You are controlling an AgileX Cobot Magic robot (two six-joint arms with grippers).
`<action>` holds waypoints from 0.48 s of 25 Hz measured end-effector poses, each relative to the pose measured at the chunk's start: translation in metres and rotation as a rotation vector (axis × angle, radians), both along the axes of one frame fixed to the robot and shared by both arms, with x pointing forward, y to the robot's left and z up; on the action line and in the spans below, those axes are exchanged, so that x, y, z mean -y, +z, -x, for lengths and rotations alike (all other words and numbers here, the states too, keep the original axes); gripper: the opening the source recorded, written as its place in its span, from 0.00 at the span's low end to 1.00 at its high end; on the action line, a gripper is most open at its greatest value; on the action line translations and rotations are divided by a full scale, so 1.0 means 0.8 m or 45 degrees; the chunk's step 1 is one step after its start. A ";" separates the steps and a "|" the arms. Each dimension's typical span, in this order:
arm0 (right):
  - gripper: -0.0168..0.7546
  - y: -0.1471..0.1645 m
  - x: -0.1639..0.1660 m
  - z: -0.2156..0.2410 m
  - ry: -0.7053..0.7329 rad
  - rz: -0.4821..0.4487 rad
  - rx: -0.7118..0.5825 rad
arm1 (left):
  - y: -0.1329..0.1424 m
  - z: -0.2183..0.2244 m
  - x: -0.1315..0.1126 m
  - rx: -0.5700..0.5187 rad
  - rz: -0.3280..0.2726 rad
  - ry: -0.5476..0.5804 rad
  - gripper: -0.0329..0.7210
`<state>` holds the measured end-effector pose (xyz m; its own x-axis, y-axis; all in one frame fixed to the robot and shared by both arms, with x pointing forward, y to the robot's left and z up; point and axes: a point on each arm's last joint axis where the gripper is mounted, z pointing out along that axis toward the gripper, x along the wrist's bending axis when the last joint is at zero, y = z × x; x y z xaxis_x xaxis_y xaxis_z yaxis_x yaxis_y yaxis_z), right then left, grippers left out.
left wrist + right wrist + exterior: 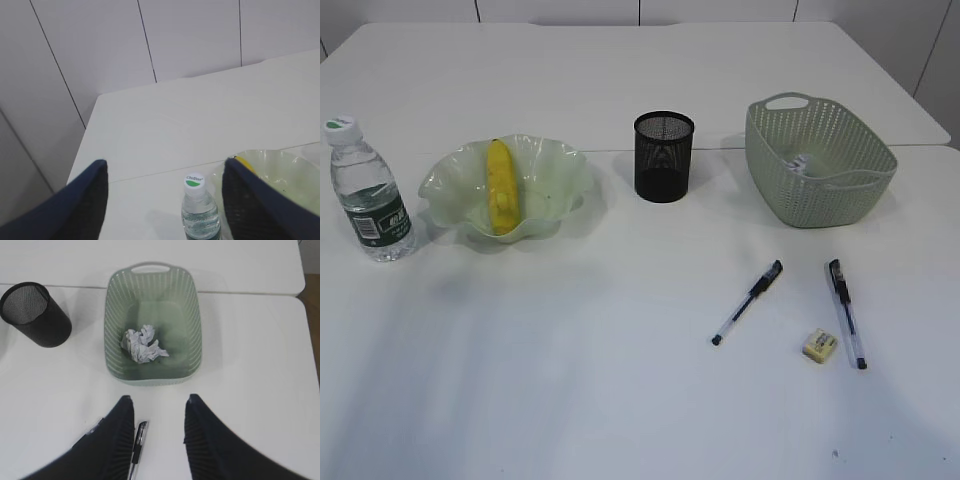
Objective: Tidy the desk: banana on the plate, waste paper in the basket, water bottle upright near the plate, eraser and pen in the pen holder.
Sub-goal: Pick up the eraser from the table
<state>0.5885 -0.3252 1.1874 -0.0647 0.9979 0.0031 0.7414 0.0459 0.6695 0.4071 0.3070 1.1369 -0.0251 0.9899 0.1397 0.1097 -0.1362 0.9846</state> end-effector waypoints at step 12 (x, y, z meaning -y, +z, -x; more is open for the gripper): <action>0.36 -0.011 -0.007 0.016 -0.046 -0.132 -0.229 | 0.000 0.016 -0.001 -0.047 -0.010 0.016 0.69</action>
<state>0.5757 -0.3197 1.1784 -0.0183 0.9933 0.1142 0.8492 -0.0449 0.5262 0.3946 0.3080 1.1370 -0.0322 0.9884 0.1487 0.1480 -0.1424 0.9787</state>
